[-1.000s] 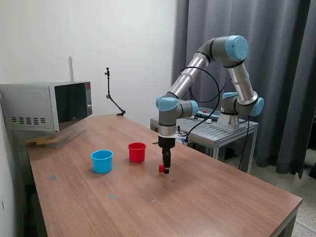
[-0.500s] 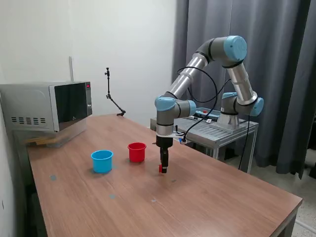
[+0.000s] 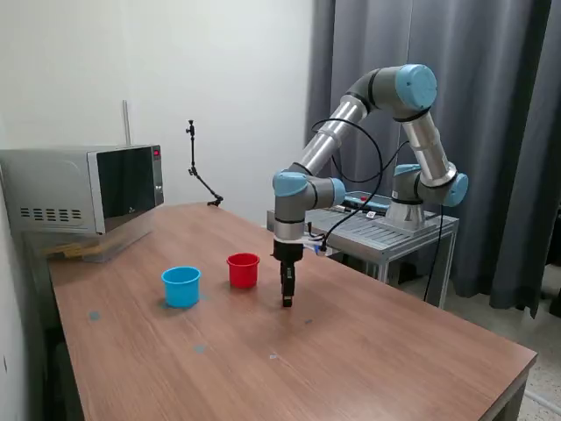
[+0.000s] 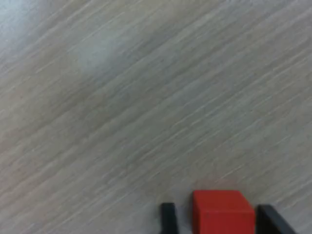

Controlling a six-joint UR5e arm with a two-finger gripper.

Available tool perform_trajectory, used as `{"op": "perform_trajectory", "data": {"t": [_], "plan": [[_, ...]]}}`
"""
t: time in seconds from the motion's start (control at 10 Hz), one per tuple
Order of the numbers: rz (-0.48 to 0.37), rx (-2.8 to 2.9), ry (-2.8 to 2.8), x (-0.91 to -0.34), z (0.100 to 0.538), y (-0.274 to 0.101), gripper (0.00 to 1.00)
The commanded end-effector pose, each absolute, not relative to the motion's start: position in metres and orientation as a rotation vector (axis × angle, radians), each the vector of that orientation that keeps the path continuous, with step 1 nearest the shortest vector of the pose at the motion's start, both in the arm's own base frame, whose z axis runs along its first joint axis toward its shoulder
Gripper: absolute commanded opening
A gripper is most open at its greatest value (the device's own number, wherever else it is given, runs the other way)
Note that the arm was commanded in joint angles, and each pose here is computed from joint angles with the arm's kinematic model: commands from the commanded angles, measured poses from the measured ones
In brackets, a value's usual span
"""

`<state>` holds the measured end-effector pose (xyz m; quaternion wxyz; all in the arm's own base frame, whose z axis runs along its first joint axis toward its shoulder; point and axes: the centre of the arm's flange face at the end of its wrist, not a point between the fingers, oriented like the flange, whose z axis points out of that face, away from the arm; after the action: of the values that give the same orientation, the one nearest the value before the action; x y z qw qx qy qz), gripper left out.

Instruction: Place red objects in the red bin, and blue objects in the blue bin.

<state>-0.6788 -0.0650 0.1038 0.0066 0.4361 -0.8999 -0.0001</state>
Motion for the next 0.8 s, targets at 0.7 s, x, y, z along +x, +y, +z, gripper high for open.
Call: {"op": "perform_trajectory", "data": {"t": [0.7], "plan": [[-0.001,1.351,-2.855,-0.663,0.183,-0.052,0.0]]}}
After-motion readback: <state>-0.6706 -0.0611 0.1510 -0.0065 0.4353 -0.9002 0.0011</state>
